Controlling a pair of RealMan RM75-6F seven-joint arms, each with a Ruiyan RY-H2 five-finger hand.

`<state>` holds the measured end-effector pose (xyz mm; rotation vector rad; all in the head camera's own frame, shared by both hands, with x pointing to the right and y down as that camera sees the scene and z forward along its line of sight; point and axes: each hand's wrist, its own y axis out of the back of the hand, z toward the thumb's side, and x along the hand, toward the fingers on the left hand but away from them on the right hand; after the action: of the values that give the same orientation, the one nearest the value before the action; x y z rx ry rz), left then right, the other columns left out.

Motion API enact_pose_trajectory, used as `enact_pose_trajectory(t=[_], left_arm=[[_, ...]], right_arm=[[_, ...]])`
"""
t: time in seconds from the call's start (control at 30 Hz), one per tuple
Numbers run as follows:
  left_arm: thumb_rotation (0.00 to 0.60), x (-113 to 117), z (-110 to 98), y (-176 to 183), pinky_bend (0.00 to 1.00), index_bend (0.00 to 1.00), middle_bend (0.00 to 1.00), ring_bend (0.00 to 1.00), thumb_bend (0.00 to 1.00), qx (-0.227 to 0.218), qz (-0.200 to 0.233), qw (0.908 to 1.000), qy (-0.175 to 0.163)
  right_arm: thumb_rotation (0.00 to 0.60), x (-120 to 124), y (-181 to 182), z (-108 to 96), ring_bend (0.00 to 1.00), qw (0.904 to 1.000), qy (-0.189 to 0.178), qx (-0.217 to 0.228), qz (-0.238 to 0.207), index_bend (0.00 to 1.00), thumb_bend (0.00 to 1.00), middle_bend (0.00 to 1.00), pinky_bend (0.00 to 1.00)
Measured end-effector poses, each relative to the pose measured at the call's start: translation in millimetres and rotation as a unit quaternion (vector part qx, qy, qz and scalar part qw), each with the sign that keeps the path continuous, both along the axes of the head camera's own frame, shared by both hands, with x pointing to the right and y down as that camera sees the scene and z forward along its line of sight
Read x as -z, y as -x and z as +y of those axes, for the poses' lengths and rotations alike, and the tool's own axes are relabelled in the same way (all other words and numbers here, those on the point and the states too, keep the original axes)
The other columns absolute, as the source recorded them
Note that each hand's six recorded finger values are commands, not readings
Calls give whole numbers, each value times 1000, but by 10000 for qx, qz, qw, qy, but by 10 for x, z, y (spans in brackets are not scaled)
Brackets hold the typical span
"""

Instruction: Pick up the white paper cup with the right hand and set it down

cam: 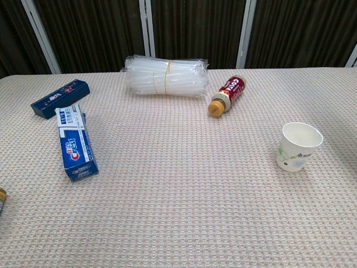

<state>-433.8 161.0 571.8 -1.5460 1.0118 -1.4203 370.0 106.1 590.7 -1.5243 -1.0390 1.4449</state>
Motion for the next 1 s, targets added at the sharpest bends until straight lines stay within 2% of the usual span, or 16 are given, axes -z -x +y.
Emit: enact_pose_trajectory(t=[0.3,0.67,0.87,1.0], left_arm=[[600,10,9,5,0,0,0,0,15,-3,-5,10000,-19],[600,-1,-6,9,0,0,0,0,14,2,-14,10000,-12],[600,3,-1,-5,0,0,0,0,13,-26,-51,10000,-28],[600,0,1,-10,0,0,0,0,13,-33,-92,9999,-36]], right_arm=[[600,37,30,21,0,10000,-10,20,-73,22,121,0,0],[600,103,156,60,0,9992,113,26,-394,23,94,0,0],[600,98,265,140,0,9981,365,154,-477,23,90,0,0],[600,62,374,231,0,9950,756,231,-609,25,89,0,0]])
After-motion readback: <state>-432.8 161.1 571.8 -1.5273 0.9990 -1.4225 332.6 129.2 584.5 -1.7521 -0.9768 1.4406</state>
